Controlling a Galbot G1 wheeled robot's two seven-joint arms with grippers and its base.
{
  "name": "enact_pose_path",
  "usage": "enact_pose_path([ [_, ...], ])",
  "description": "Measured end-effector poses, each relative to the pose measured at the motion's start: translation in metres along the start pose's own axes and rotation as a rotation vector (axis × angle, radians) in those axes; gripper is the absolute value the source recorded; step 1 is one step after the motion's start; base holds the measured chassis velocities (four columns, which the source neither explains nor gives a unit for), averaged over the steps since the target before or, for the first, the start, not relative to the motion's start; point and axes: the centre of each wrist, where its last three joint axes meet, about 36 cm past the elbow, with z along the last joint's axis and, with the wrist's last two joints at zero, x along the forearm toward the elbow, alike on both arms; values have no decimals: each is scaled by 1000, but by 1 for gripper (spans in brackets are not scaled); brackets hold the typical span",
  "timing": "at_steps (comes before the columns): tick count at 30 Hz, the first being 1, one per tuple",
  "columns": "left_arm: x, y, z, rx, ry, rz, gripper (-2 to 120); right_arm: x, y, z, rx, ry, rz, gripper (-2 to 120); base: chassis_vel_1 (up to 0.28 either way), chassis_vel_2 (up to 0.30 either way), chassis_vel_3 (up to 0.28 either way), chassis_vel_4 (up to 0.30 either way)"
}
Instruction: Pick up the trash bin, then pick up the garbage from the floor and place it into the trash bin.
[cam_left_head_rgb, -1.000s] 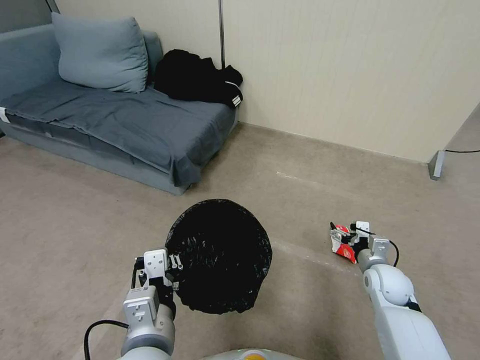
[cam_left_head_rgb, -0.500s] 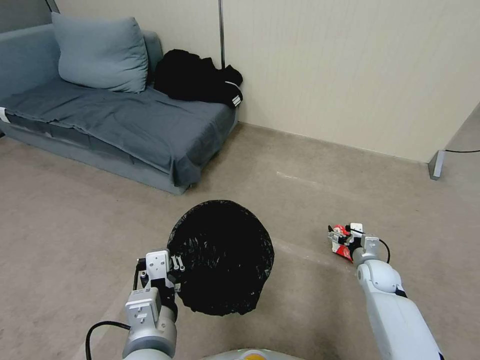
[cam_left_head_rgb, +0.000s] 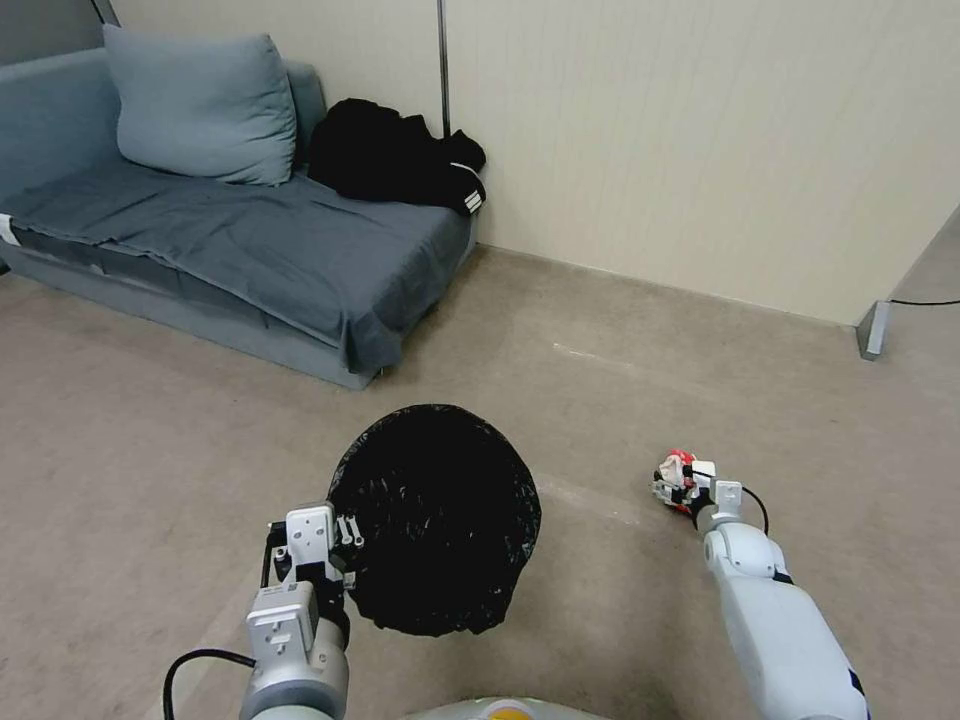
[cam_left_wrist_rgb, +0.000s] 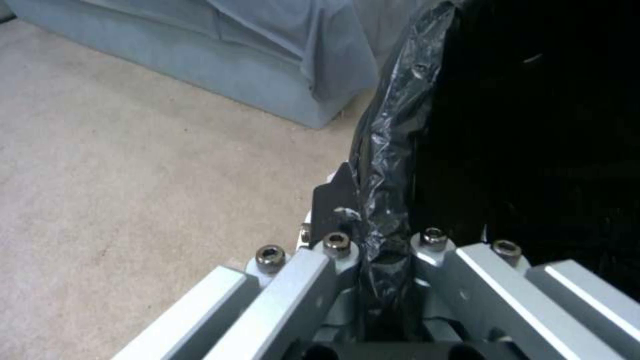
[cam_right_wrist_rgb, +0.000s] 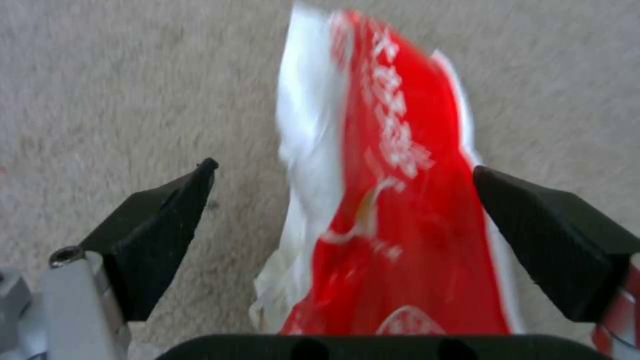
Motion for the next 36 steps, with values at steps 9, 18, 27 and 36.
enact_pose_path([
  [9, 0, 0, 0, -3, 0, -5, 1, -7, 7, 7, 4, 1, -4, 61, 0, 0, 0, 0],
  [18, 1, -2, 0, -3, 0, -2, 1, -4, 11, 7, 11, -12, 1, 32, 0, 0, 0, 0],
  [27, 1, -4, -1, -2, 0, 6, 1, 1, 9, 14, 14, -21, 14, 1, 0, 0, 0, 0],
  [36, 1, -6, -1, -3, -2, 10, 1, 7, 9, 4, 9, -61, 23, 0, 0, 0, 0, 0],
])
